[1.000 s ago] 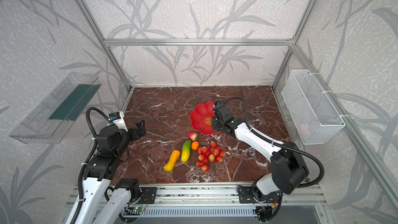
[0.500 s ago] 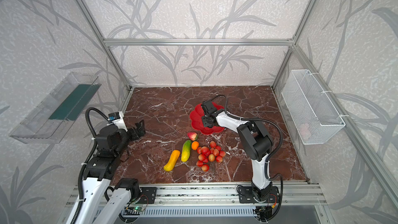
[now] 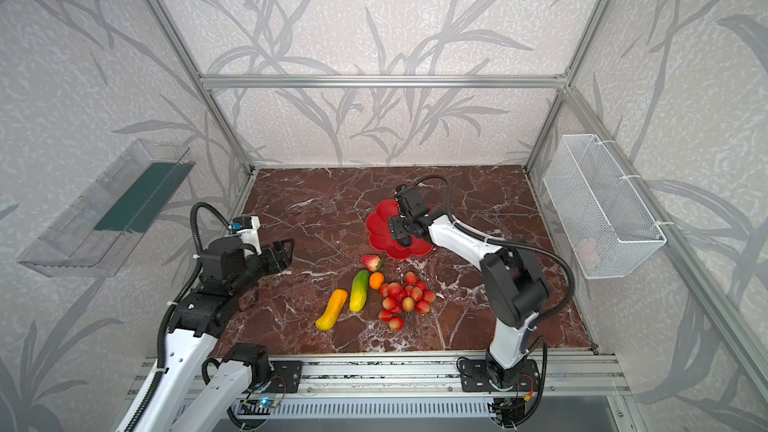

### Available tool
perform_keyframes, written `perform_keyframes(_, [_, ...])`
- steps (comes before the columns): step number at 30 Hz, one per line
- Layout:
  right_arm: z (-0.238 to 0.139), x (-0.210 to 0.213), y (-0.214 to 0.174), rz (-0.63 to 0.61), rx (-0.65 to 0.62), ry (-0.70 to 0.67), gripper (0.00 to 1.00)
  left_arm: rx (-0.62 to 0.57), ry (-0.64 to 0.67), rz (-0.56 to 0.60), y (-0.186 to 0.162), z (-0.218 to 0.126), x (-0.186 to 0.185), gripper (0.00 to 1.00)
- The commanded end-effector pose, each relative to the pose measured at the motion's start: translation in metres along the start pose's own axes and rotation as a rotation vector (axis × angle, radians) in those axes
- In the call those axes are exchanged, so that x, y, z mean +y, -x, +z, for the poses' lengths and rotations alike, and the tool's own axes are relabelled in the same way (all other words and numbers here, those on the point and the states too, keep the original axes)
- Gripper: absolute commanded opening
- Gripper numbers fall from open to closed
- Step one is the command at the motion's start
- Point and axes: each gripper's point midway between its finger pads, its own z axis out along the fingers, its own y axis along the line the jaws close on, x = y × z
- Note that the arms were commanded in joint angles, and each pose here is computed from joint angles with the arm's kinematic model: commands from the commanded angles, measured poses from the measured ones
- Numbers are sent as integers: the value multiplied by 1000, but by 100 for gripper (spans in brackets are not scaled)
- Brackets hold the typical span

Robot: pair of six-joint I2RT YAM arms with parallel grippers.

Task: Place and organize the fake fruits in the fruit bowl
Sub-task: 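Carry the avocado into the red bowl and release it with the right gripper, then grasp the yellow squash with the left gripper while the right arm withdraws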

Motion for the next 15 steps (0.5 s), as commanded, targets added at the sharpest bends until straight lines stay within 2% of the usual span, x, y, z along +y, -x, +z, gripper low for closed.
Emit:
perform_keyframes(1, [-56,-9,21,41,-169,17,90,86,-35,-42,-32,5,-14,73])
perform_keyframes(7, [-106,-26,-12,64,-207,21,100,222,-44,3,-92,22,-34,70])
perform_keyframes(11, [-125,-36,-33,73,-219,11,99,324,-20,66,-131,29,-39,69])
perform_keyframes(15, [-139,-42,-48,92,-228,9,99,379,-15,123,-155,34,-44,68])
